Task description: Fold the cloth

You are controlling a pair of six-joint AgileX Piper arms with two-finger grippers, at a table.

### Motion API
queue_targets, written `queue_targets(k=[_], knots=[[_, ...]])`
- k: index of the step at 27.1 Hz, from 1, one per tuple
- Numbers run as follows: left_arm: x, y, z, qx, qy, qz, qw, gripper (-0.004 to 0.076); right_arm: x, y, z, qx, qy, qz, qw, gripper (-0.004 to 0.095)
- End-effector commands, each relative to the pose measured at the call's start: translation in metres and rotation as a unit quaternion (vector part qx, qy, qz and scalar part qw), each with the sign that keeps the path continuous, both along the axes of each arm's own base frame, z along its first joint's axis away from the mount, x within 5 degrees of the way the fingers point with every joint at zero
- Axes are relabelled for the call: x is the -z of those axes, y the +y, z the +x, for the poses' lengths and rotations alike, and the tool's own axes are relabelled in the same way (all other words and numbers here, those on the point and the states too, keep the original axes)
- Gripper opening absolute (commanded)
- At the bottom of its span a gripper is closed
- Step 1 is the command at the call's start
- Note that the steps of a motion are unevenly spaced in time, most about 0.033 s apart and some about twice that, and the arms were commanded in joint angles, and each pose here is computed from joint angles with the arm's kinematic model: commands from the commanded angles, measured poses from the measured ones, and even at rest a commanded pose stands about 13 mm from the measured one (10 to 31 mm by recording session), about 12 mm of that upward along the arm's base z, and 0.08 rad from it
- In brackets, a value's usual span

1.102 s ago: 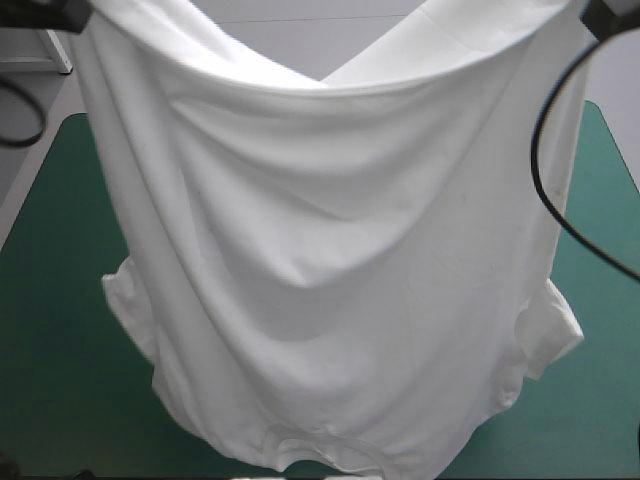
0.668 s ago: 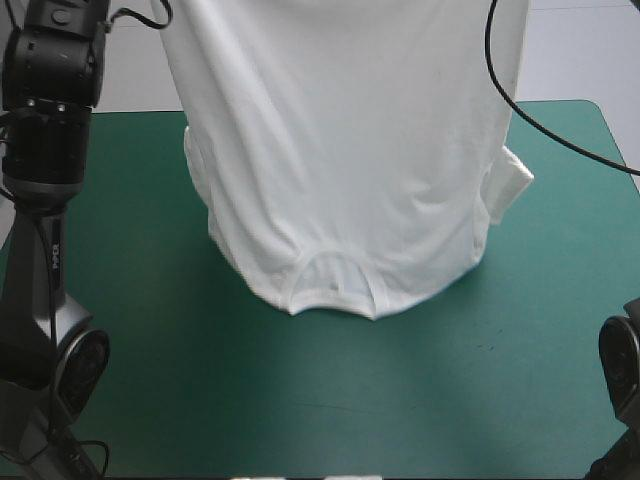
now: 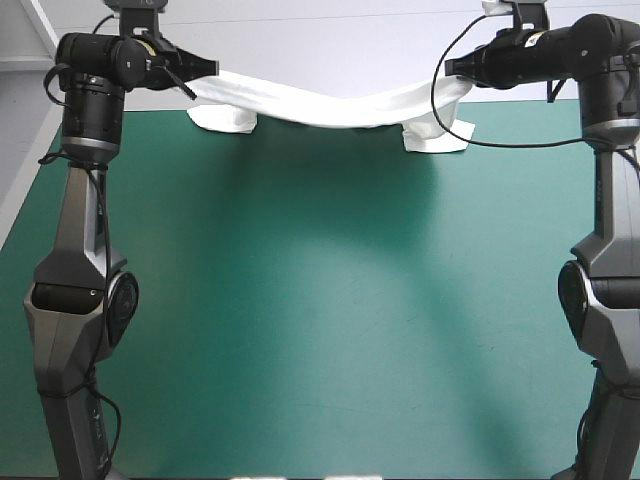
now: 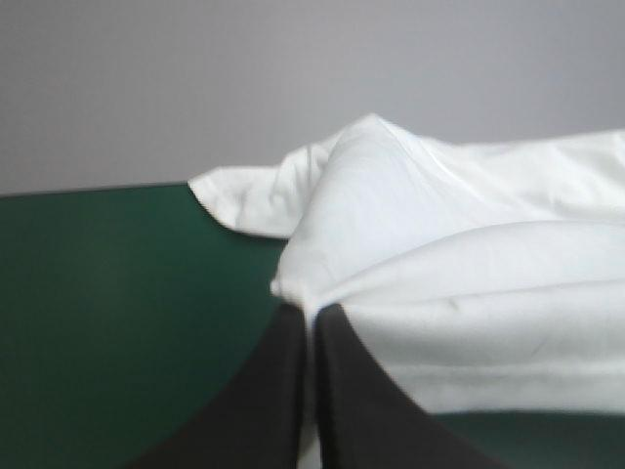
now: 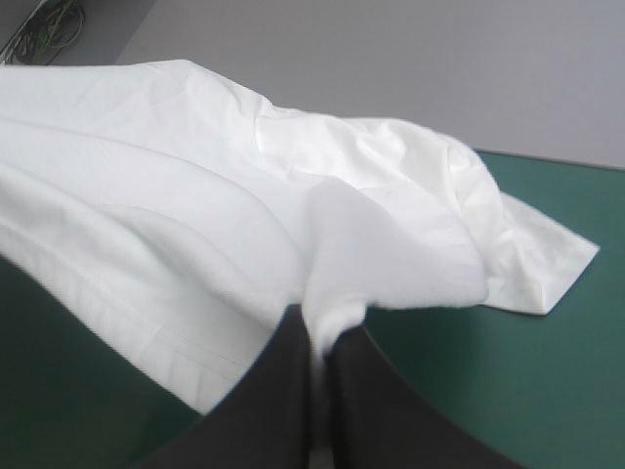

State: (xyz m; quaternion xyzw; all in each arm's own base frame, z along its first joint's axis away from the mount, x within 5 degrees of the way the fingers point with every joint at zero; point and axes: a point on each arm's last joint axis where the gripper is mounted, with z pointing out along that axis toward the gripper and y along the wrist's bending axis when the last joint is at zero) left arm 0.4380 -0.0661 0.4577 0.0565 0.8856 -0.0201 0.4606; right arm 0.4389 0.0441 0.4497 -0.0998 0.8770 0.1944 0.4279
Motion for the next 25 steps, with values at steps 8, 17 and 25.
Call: queue_targets(k=[8, 17, 25], knots=[[0.092, -0.011, 0.018, 0.009, 0.177, -0.023, 0.984, -0.0008, 0.110, 0.020, -0.010, 0.004, 0.202, -0.078, 0.976, -0.0018], [0.142, 0.000, -0.050, 0.001, 0.174, -0.028, 0.984, -0.0008, 0.118, 0.008, -0.044, 0.024, 0.189, -0.120, 0.974, -0.0018], [0.172, 0.013, -0.140, 0.001, 0.175, -0.040, 0.984, -0.0008, 0.166, 0.013, -0.121, 0.018, 0.232, -0.143, 0.962, -0.0018]])
